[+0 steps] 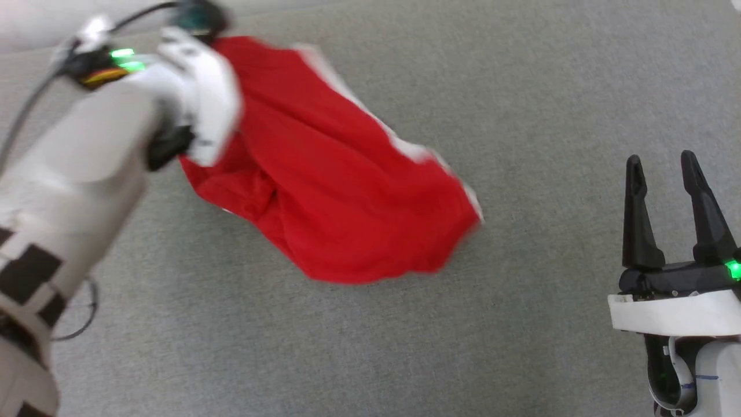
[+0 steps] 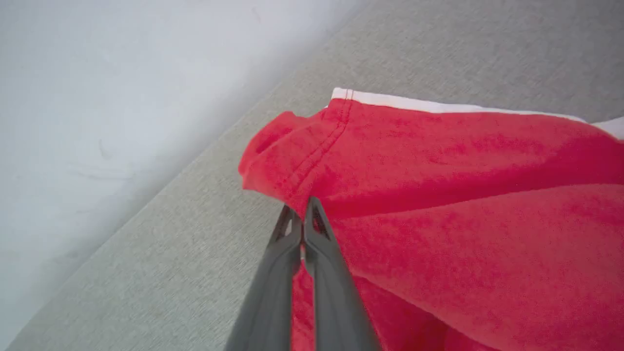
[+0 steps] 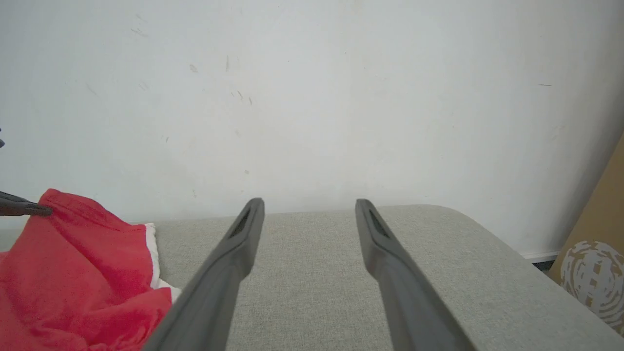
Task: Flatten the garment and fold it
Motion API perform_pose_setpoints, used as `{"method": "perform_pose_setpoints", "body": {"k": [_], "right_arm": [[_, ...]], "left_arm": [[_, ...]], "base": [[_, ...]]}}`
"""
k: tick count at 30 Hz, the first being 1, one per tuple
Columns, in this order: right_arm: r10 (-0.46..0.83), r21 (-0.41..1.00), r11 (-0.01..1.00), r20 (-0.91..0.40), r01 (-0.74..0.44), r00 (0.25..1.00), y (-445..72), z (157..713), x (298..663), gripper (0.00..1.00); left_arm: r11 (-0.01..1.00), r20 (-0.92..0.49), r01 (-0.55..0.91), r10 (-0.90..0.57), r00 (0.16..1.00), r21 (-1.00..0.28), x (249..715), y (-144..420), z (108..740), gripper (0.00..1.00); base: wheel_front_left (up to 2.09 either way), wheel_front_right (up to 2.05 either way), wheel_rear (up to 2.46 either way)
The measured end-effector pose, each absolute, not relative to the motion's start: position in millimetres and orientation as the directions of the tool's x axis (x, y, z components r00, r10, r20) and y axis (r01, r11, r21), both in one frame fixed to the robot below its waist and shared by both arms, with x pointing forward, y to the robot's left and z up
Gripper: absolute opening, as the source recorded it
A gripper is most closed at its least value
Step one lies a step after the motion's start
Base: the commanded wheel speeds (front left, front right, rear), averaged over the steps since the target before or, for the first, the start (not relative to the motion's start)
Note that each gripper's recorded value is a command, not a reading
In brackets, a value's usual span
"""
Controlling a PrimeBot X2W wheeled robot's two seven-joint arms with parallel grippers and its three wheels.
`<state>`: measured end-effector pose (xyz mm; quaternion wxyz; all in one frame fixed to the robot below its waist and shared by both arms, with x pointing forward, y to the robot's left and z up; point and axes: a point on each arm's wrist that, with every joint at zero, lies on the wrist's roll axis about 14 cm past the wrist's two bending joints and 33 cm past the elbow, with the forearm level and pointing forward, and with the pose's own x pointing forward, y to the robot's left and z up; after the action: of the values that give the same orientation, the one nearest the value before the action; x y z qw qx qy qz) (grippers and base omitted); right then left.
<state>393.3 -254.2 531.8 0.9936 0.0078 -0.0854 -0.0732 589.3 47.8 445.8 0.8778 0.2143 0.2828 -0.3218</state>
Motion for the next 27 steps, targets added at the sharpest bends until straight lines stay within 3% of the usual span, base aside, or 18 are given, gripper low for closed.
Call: {"method": "perform_pose_setpoints", "body": {"k": [4,10,11,12,20,27], "right_arm": [[-0.135,0.034,0.991,0.181,0.131,0.974,-250,536,393,1.0],[-0.141,0.029,0.99,0.166,0.138,0.976,-252,531,390,1.0],[-0.136,0.024,0.991,0.164,0.134,0.977,-250,530,391,1.0],[-0.13,0.022,0.991,0.163,0.128,0.978,-248,530,392,1.0],[-0.091,0.018,0.996,0.177,0.09,0.98,-236,534,392,1.0],[-0.047,0.031,0.999,0.197,0.042,0.979,-220,541,389,1.0]], "left_arm": [[0.79,-0.658,0.565,-0.295,0.693,0.24,593,108,432,0.0],[0.842,-0.735,0.502,-0.213,0.644,0.196,566,140,388,0.0],[0.847,-0.721,0.497,-0.224,0.656,0.189,566,138,389,0.67],[0.851,-0.701,0.49,-0.233,0.674,0.188,568,137,393,1.0],[0.83,-0.527,0.493,-0.305,0.793,0.262,586,125,458,1.0],[0.741,-0.573,0.599,-0.362,0.736,0.302,562,98,488,1.0]], "base": [[0.0,0.0,0.0],[0.0,0.0,0.0],[0.0,0.0,0.0],[0.0,0.0,0.0],[0.0,0.0,0.0],[0.0,0.0,0.0]]}}
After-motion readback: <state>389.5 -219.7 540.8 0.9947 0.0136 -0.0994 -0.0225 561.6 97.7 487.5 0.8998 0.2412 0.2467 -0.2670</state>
